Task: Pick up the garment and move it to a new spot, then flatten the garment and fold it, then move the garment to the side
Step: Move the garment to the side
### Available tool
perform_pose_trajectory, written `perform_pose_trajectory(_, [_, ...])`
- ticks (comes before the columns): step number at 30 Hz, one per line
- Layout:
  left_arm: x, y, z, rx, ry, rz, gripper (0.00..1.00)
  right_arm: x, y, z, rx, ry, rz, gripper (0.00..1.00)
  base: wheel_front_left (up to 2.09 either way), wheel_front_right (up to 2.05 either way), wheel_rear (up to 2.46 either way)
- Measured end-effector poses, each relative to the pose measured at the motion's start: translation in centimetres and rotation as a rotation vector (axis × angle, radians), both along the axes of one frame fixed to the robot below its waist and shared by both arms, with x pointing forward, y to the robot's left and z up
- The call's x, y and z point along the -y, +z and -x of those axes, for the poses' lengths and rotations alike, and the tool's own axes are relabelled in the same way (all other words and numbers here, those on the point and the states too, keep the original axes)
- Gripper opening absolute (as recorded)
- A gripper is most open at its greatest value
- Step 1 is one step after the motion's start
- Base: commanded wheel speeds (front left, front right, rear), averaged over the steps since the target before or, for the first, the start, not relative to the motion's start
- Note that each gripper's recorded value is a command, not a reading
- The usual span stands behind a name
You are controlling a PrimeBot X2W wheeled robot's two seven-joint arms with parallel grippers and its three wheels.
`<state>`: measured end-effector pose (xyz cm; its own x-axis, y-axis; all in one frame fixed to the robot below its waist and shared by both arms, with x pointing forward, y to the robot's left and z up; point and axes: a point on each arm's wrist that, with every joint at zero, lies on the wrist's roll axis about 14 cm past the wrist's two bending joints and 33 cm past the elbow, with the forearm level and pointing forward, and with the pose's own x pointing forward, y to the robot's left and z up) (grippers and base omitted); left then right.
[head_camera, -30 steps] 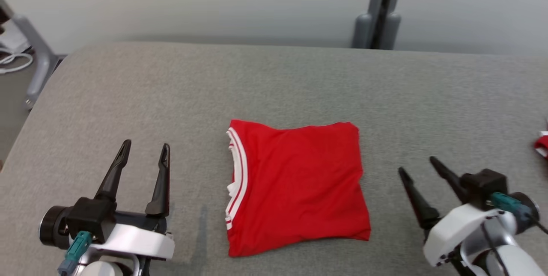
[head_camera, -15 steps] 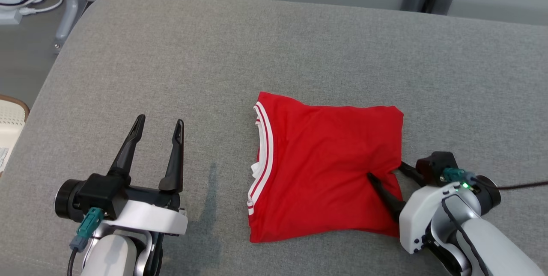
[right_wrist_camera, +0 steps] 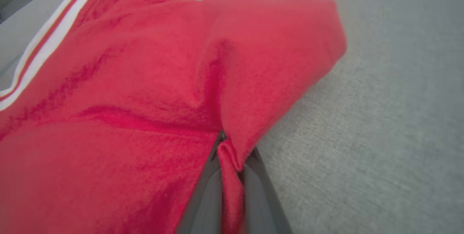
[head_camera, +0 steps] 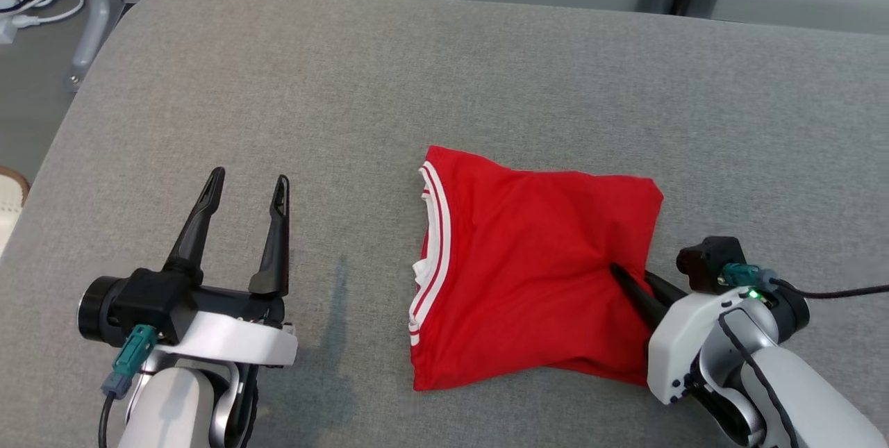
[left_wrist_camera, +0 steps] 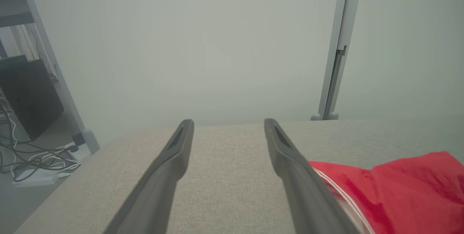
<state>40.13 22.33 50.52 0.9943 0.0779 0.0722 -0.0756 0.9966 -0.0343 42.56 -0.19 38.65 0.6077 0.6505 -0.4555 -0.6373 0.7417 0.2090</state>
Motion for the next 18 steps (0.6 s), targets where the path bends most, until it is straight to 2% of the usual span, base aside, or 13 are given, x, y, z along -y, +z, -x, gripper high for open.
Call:
perform_pose_trajectory(9, [2.4,0.4,-0.9,0.023,-0.080,0.004,1.00,5.7,1.3,1.9,0.036,-0.155,0.012,0.00,0.00,0.00,0.00])
perform_pose_trajectory(18, [8.9,0.8,-4.1,0.057,-0.271,0.014,1.00,14.6,2.1,5.3,0.049,-0.400,0.081,0.00,0.00,0.00,0.00])
